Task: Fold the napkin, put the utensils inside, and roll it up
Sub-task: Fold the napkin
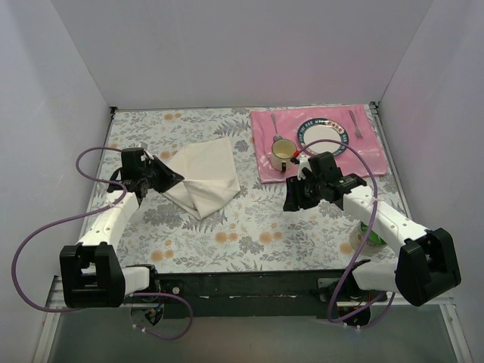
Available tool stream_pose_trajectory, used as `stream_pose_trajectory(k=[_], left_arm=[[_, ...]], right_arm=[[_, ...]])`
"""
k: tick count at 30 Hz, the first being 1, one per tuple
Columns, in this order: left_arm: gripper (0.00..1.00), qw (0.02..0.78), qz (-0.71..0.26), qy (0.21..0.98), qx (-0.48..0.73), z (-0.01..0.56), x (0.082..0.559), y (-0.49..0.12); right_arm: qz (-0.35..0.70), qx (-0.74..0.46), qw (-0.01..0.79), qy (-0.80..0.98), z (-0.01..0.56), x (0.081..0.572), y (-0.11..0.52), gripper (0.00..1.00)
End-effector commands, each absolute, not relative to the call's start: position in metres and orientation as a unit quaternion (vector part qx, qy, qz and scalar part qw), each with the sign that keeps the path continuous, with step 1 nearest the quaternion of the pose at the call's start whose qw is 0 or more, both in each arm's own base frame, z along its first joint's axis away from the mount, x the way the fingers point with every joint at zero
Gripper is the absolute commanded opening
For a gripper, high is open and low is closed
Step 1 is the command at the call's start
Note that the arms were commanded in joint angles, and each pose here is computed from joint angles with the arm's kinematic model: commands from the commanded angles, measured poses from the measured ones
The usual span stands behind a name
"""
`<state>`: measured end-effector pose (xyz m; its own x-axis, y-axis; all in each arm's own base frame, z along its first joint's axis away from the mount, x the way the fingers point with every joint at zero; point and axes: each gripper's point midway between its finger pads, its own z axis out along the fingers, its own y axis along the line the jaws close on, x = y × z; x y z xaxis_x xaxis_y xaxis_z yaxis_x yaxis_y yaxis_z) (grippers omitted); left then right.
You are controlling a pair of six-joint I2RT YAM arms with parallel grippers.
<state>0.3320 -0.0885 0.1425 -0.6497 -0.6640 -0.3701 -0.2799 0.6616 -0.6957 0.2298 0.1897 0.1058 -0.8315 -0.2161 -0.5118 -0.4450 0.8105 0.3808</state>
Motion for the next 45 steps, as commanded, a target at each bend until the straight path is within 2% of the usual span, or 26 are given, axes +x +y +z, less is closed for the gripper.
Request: stream_pose_trajectory(k=[1, 18, 45], left_arm=[[0.0, 0.34, -0.316, 0.838, -0.288, 0.168, 0.337, -0.076], [0.0, 0.333, -0.301, 0.814, -0.369, 0.156, 0.351, -0.034], [0.02, 0.298, -0.263, 0.786, -0.472, 0.094, 0.361, 0.014]], right_arm=[[0.267, -0.183, 0.249, 0.913, 0.117, 0.241, 0.198, 0.53], [0.271, -0.187, 0.246, 0.912, 0.115, 0.239, 0.199, 0.54], [0.274, -0.196, 0.236, 0.911, 0.111, 0.238, 0.201, 0.54]])
